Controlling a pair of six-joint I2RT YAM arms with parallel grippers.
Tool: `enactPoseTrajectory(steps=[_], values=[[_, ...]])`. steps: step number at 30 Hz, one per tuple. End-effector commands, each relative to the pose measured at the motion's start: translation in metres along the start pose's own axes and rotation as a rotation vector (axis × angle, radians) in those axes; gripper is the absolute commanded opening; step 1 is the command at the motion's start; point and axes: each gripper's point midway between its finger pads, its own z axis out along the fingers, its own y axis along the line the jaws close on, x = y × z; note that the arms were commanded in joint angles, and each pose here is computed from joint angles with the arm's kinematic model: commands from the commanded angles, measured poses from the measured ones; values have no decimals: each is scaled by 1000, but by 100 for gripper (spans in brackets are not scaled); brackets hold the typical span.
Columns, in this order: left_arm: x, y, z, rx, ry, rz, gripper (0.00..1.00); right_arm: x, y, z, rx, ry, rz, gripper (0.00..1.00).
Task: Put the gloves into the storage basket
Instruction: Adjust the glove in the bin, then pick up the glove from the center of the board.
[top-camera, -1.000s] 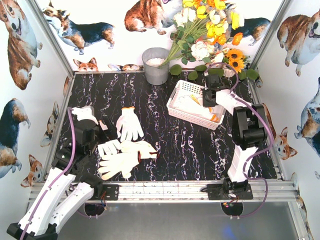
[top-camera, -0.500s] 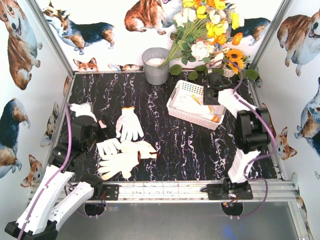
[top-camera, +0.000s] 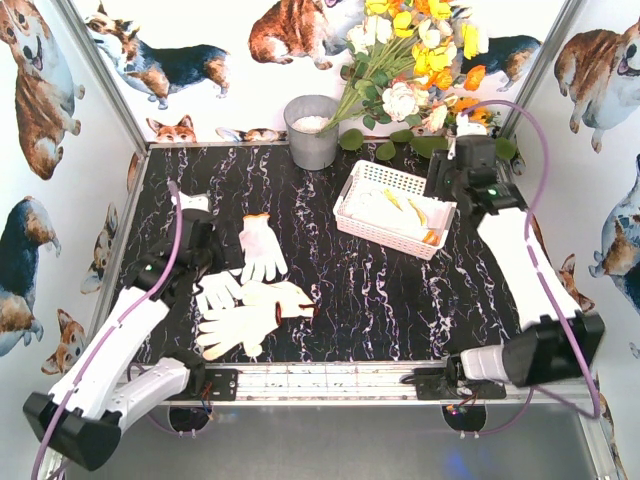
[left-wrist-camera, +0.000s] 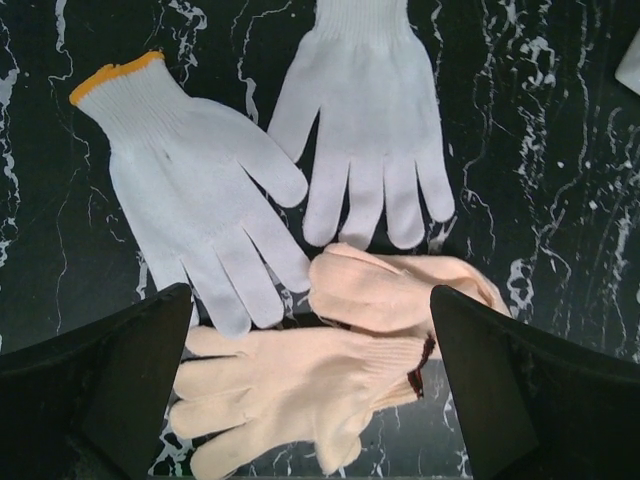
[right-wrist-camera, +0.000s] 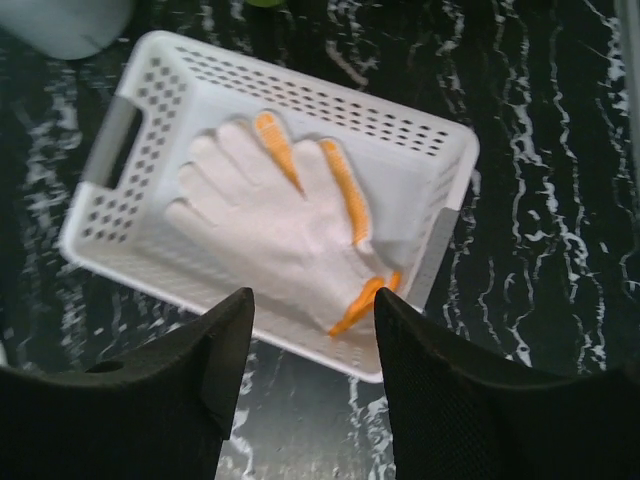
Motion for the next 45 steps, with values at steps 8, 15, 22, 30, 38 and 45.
enactPoseTrajectory(steps=[8,15,22,30,38,45], values=[[-16,57,66,-91,-38,-267,100,37,92,-87,-382,83,-12,54],[-4,111,102,-197,-48,-387,95,70,118,-119,-524,112,37,55],[9,142,138,-201,-7,-503,75,83,113,-137,-560,89,66,55],[21,139,163,-164,38,-530,56,92,111,-141,-568,98,98,55],[35,132,187,-113,123,-551,38,101,110,-137,-561,130,91,55],[22,123,183,-59,80,-543,3,110,108,-141,-571,137,95,56]])
